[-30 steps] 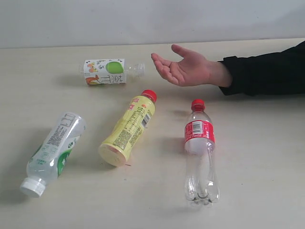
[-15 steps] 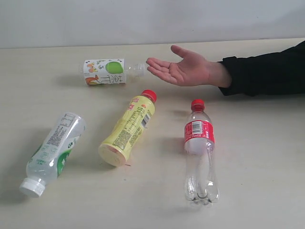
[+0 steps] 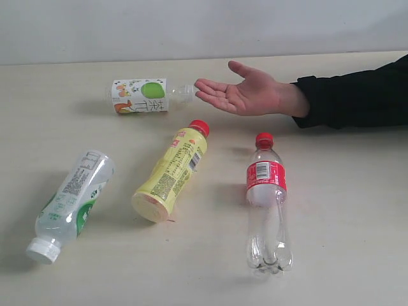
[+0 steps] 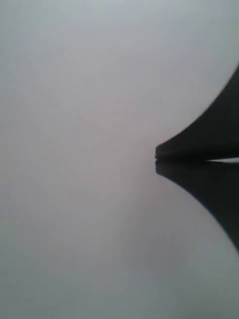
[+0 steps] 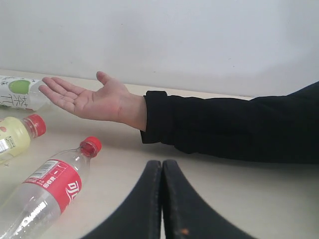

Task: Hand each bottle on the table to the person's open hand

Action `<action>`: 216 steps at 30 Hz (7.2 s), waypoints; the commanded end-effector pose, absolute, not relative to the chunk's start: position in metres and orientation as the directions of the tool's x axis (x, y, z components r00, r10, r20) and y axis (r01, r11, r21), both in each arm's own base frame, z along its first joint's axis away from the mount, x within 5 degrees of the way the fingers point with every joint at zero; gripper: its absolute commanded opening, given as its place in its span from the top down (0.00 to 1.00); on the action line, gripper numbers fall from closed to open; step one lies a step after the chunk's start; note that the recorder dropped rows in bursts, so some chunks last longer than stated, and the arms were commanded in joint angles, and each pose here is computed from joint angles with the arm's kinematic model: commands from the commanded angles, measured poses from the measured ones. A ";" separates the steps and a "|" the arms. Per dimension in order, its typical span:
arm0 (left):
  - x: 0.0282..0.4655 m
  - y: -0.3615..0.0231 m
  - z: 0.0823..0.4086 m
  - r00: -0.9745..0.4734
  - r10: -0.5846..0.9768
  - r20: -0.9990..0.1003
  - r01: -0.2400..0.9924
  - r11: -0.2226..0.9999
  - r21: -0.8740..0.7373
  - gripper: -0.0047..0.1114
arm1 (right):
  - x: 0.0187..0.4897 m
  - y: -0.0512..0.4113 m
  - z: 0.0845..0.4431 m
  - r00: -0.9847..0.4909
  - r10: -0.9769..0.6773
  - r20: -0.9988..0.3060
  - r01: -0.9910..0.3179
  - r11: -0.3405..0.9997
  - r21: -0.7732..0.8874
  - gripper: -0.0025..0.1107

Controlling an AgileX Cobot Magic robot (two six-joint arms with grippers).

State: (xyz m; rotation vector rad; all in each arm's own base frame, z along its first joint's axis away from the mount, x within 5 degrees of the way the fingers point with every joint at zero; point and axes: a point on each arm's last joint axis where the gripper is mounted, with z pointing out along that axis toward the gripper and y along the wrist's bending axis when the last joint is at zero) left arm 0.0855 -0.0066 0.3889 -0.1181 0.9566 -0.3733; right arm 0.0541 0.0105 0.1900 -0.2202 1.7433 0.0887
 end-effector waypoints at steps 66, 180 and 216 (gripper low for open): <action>0.276 -0.145 0.130 -0.894 0.435 -0.107 0.430 0.900 0.066 0.60 | 0.054 0.010 0.189 -0.163 -0.104 -0.981 -0.191 0.979 -0.072 0.98; 0.437 -0.279 0.203 -0.957 0.009 -0.289 0.185 0.787 -0.588 0.18 | 0.054 0.010 0.189 -0.163 -0.104 -0.981 -0.194 0.978 -0.072 0.98; 0.362 -0.271 0.237 -0.705 0.655 -0.273 0.708 0.622 -0.335 0.18 | 0.054 0.010 0.189 -0.163 -0.104 -0.981 -0.194 0.978 -0.072 0.98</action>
